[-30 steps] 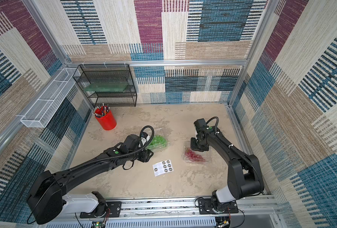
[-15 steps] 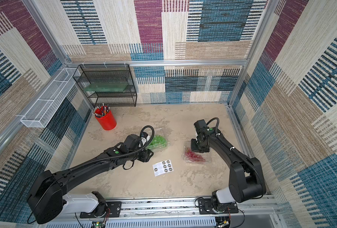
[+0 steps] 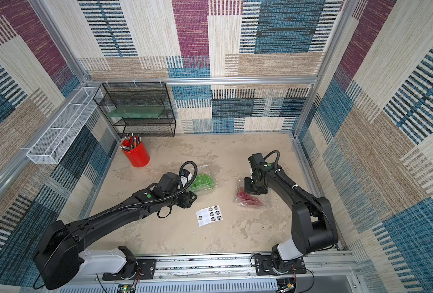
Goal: Label fruit boxes
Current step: Stick the label on the fruit box, then reset both arms
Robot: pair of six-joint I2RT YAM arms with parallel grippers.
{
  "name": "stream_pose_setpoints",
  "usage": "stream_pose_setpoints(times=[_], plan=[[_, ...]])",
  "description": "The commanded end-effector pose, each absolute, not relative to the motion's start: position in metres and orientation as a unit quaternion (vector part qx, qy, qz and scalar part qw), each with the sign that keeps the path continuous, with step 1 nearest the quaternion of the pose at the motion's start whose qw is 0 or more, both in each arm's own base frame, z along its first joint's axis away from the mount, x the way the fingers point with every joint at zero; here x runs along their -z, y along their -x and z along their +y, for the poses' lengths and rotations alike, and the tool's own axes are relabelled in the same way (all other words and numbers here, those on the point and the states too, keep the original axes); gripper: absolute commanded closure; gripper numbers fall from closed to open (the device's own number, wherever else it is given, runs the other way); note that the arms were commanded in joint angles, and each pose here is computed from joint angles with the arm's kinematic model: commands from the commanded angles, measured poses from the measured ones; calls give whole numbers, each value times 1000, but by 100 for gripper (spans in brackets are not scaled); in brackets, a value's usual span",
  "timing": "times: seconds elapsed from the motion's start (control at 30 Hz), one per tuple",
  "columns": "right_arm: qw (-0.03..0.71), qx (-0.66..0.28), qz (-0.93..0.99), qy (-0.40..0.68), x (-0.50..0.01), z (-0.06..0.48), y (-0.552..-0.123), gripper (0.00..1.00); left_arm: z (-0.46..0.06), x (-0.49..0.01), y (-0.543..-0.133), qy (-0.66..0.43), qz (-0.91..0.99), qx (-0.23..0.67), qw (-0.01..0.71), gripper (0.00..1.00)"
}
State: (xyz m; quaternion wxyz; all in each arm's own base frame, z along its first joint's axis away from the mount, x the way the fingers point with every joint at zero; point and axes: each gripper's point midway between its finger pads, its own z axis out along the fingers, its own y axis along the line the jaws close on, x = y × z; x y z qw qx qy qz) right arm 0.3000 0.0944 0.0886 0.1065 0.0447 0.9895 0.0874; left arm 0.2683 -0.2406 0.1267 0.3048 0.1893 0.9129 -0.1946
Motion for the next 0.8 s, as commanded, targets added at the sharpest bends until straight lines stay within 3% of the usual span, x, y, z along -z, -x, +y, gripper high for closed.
stream_pose_setpoints(times=[0.0,0.1,0.2,0.33,0.37,0.4,0.43,0.6,0.77], plan=[[127,-90,987,-36,-97,97,-312,87,-238,-128,-270,-185,913,188,312,38],[144,-90,985,-36,-112,97,-315,84,-235,-131,-272,-183,912,181,319,37],[200,-86,975,-39,-142,90,-326,69,-224,-140,-282,-172,909,158,345,35],[332,-52,940,-62,-188,59,-349,30,-185,-162,-307,-118,901,116,401,29],[372,-42,924,-76,-199,47,-354,3,-169,-169,-315,-94,896,102,421,25],[404,-35,910,-83,-207,35,-356,5,-153,-175,-322,-71,890,85,442,8],[440,-32,893,-89,-217,24,-360,5,-136,-181,-329,-50,883,65,463,1],[593,-14,793,-137,-230,-37,-353,5,-52,-206,-342,47,828,-68,555,1],[645,-17,750,-145,-203,-63,-343,5,1,-190,-335,92,806,-141,568,1]])
